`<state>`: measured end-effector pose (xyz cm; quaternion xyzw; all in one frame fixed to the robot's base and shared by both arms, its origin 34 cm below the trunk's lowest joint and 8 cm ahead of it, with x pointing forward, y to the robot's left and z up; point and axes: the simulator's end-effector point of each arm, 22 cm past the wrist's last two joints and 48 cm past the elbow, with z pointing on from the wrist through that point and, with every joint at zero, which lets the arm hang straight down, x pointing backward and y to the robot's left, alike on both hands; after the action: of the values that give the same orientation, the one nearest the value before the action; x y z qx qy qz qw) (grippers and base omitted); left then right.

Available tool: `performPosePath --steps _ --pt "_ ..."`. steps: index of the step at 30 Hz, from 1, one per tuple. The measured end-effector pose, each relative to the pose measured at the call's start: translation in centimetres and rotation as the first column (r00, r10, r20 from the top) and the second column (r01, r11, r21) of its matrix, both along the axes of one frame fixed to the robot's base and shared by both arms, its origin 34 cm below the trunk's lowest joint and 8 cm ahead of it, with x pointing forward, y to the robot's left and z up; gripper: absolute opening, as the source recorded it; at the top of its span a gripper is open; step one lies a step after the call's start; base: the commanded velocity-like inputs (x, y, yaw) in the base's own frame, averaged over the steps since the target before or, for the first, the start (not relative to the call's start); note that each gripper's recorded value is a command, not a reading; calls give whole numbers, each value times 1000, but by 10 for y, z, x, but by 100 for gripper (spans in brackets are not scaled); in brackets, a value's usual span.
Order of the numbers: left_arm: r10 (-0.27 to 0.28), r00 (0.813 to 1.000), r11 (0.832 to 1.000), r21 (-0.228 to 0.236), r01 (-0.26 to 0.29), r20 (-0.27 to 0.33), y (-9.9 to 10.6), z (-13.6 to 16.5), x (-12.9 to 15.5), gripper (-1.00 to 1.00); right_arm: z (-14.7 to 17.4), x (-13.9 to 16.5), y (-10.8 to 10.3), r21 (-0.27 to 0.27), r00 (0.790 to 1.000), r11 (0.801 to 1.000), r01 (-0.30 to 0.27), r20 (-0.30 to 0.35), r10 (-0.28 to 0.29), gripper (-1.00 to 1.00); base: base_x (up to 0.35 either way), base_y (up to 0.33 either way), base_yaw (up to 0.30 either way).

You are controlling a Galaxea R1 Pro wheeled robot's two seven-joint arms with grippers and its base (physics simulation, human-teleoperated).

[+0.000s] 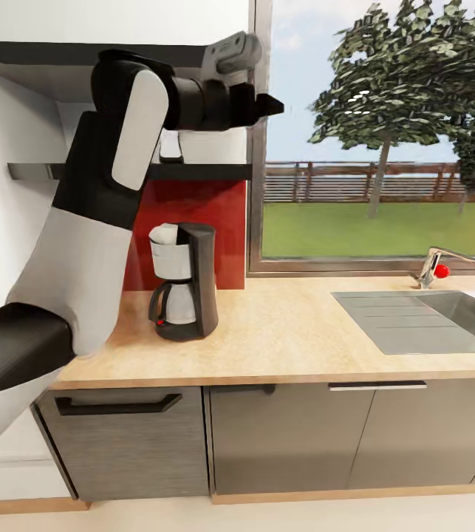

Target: Set up a coffee station on the kitchen countertop: keep the coffee maker on the countertop, move the bottle of coffee from the kitchen shelf to the counter next to the coffee maker, place a paper coffee filter on top of the coffee maker, put the saucer next to the coffee maker with the coffee cup on the saucer, and place the electric kettle next to the coffee maker.

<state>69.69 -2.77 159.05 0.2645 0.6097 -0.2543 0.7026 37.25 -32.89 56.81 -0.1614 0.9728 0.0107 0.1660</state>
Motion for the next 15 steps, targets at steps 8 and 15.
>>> performPosePath --steps 8,15 --pt "303 953 953 22 -303 10 85 1 49 100 0 0 0 0 1000 1000 -1 -1 1 100 0 0 0" --pt "493 869 867 66 -494 42 140 -5 71 100 0 0 0 0 1000 1000 -1 0 1 100 0 0 0"
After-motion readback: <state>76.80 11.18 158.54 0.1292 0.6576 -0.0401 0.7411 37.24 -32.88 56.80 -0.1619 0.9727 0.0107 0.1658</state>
